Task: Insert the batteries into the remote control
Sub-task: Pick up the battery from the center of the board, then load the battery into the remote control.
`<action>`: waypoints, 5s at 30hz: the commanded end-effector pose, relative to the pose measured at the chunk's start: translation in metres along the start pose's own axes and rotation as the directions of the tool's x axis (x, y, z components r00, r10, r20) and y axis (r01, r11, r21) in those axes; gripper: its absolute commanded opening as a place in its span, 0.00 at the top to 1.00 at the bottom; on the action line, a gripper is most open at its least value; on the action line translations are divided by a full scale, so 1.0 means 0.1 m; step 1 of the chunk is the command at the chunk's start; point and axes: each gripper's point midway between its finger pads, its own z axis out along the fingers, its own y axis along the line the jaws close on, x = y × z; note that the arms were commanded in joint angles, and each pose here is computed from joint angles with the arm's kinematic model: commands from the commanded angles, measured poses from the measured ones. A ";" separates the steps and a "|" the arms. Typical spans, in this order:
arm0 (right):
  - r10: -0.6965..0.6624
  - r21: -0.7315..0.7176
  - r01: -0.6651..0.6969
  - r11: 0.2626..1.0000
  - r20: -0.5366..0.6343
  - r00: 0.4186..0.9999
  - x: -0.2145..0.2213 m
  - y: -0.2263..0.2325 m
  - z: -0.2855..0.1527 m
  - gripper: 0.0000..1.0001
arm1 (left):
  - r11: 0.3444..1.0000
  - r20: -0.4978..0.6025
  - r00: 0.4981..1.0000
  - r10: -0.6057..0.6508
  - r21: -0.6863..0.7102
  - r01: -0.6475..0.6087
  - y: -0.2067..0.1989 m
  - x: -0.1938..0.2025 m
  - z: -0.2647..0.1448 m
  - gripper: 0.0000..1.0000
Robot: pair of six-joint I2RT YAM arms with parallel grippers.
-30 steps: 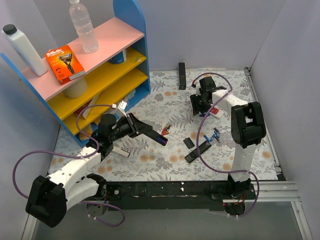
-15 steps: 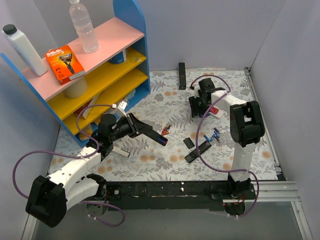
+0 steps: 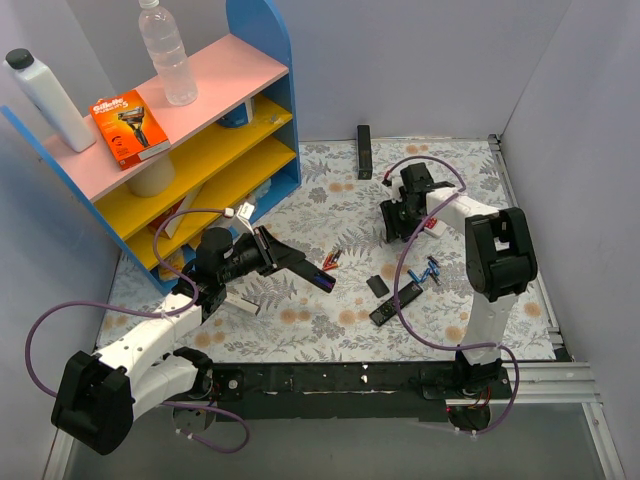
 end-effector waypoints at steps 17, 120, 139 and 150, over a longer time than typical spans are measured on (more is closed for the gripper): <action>0.415 0.178 -0.457 0.872 0.227 0.881 0.10 -0.15 -0.68 0.40 | 0.999 0.000 1.000 0.009 0.043 -0.009 -0.14 -0.04 0.00 1.00; -0.609 -0.230 0.640 0.734 0.197 0.769 0.73 2.57 -1.99 0.99 | 0.984 -0.070 0.996 -0.050 0.165 0.061 -0.19 0.12 0.06 1.00; -0.638 -0.204 0.646 0.736 0.111 0.762 0.72 2.53 -1.84 0.99 | 0.968 -0.066 0.995 -0.069 0.239 0.083 -0.34 0.12 -0.01 1.00; -0.657 -0.200 0.667 0.718 0.124 0.744 0.61 2.60 -1.83 0.96 | 0.951 -0.068 0.995 -0.068 0.296 0.085 -0.46 0.12 -0.06 1.00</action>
